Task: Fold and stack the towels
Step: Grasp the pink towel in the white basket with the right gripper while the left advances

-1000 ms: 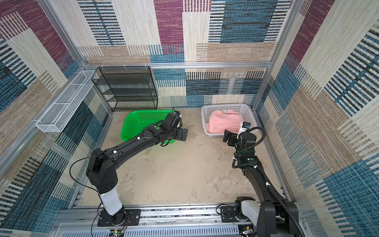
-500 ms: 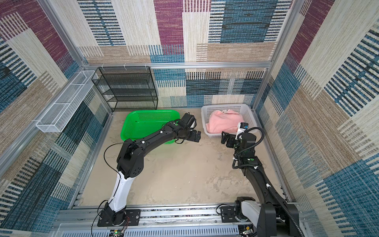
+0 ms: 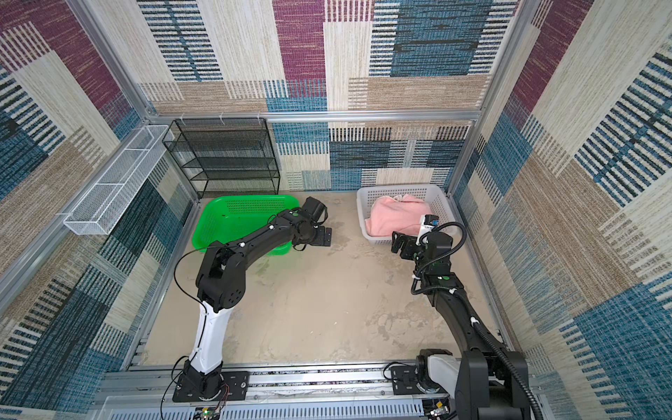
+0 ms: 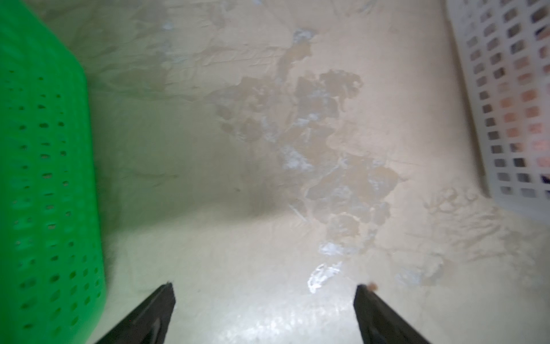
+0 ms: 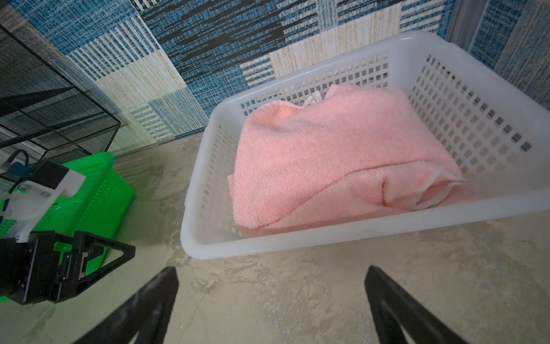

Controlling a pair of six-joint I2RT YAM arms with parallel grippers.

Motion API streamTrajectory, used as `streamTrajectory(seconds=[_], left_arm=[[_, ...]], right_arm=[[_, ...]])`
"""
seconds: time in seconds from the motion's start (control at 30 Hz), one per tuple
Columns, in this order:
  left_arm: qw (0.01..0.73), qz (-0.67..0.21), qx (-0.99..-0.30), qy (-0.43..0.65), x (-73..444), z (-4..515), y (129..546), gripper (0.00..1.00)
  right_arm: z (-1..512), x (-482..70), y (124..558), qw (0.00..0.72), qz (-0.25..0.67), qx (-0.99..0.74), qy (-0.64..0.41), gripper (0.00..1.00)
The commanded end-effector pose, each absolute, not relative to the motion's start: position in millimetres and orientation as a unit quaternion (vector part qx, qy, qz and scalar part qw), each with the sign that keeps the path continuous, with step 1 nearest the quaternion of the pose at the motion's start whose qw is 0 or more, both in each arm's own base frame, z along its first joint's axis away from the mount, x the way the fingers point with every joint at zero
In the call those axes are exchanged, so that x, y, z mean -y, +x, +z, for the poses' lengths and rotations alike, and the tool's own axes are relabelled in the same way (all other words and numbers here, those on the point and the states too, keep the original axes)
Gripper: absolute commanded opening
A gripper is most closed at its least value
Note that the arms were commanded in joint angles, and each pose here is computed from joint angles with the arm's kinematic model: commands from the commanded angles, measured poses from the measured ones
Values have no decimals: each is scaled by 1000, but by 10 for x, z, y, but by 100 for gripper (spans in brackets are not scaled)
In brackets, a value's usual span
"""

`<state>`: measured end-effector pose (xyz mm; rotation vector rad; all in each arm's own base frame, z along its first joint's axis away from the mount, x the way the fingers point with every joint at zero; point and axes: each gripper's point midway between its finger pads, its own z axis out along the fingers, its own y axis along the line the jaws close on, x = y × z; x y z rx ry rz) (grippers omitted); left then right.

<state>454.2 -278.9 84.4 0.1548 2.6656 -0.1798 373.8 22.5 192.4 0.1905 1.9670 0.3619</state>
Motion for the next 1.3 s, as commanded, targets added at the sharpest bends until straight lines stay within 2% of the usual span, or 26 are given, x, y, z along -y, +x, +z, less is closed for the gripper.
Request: streamTrajectory(seconds=[0.0,0.27,0.43,0.63,0.73,0.77,0.83,1.0,1.07,1.27], left_arm=[[238,-36,-970,37,2511,908,4552,99],[252,-15,-968,9,2032,980,4549,99],[256,-10,-966,14,1929,1022,4542,99],[278,-110,-952,67,2321,1168,4466,99],[297,-170,-934,99,2560,1315,4389,99],[305,-186,-928,107,2622,1369,4367,99],[318,-217,-915,124,2736,1474,4297,99],[349,-263,-887,147,2856,1702,4162,99],[359,-275,-879,152,2875,1778,4114,99],[387,-286,-863,153,2829,1925,4027,99]], right_arm=[[1992,-241,3814,542,157,-822,79,100],[2044,-235,4117,528,141,-833,83,100],[1812,-62,4453,474,92,-866,131,100],[1315,101,4808,403,36,-901,157,100],[1158,144,4940,391,21,-905,166,98],[1140,152,4967,392,19,-904,170,95],[1131,154,5000,395,20,-902,174,77],[1326,225,4999,417,8,-890,185,16],[1469,262,4997,429,-2,-884,185,0],[2152,228,4979,489,5,-858,156,0]])
